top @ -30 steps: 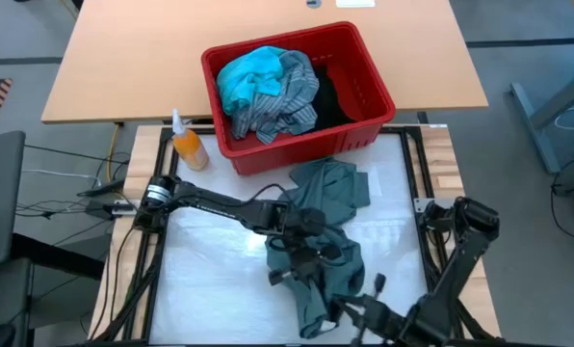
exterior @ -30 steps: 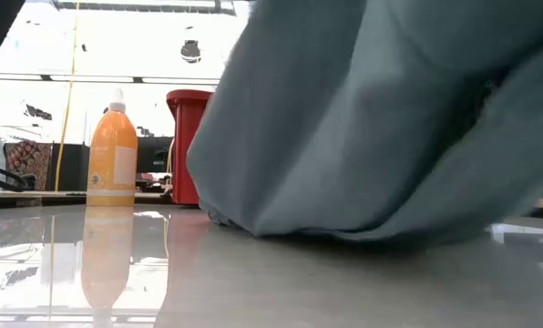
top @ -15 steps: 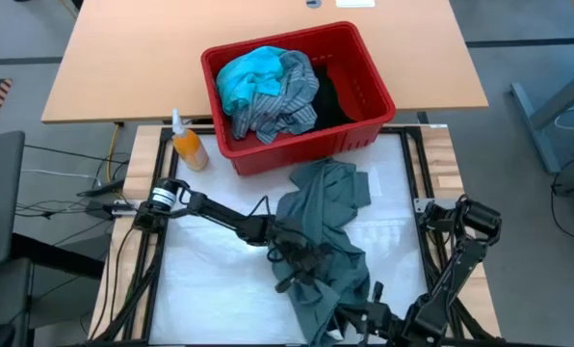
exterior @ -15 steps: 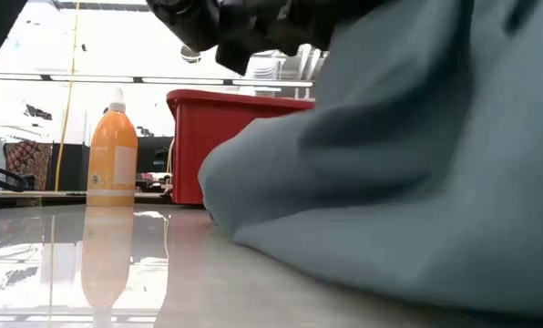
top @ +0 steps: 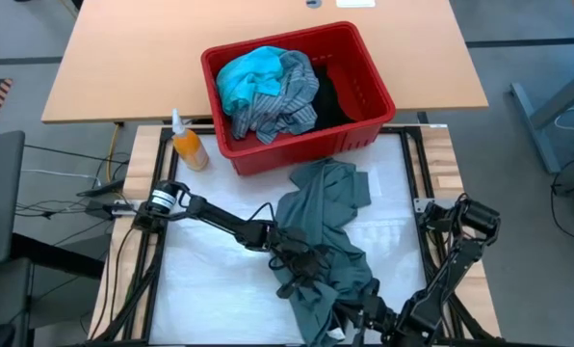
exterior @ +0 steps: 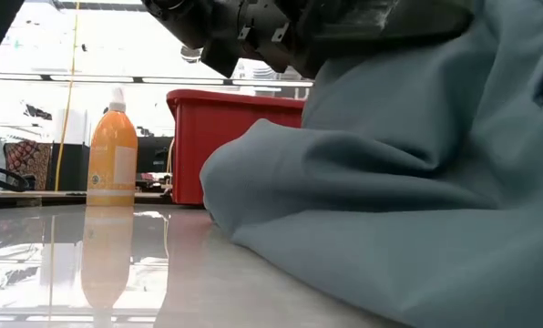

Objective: Fold Laundry from Bin
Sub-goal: Fold the dark blue pants

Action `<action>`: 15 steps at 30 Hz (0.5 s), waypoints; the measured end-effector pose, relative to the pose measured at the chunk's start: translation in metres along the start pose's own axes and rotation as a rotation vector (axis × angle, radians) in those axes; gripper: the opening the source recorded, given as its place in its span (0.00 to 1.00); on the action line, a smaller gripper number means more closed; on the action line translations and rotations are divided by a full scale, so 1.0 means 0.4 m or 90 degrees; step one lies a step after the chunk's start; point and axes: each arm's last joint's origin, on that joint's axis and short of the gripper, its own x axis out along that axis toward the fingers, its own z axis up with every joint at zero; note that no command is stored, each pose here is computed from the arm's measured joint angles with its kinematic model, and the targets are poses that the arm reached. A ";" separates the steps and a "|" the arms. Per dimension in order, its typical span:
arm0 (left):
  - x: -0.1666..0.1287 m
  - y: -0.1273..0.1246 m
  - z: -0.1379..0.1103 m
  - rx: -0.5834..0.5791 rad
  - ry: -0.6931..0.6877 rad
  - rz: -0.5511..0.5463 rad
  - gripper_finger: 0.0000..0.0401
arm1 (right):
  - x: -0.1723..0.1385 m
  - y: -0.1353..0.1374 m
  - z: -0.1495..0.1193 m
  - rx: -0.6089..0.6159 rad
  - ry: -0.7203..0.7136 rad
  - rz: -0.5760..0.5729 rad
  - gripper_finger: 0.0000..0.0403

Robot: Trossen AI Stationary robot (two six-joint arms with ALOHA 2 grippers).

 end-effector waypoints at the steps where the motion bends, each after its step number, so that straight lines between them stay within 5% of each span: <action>1: 0.000 0.000 0.000 0.000 0.000 0.000 0.10 | 0.001 0.000 0.000 -0.001 0.000 -0.001 0.09; 8: -0.008 0.003 0.006 -0.005 0.003 0.005 0.31 | 0.002 0.001 -0.002 -0.002 0.026 0.008 0.10; 15: -0.061 0.006 0.090 0.028 -0.017 0.020 0.47 | 0.002 0.002 -0.006 -0.001 0.060 0.020 0.10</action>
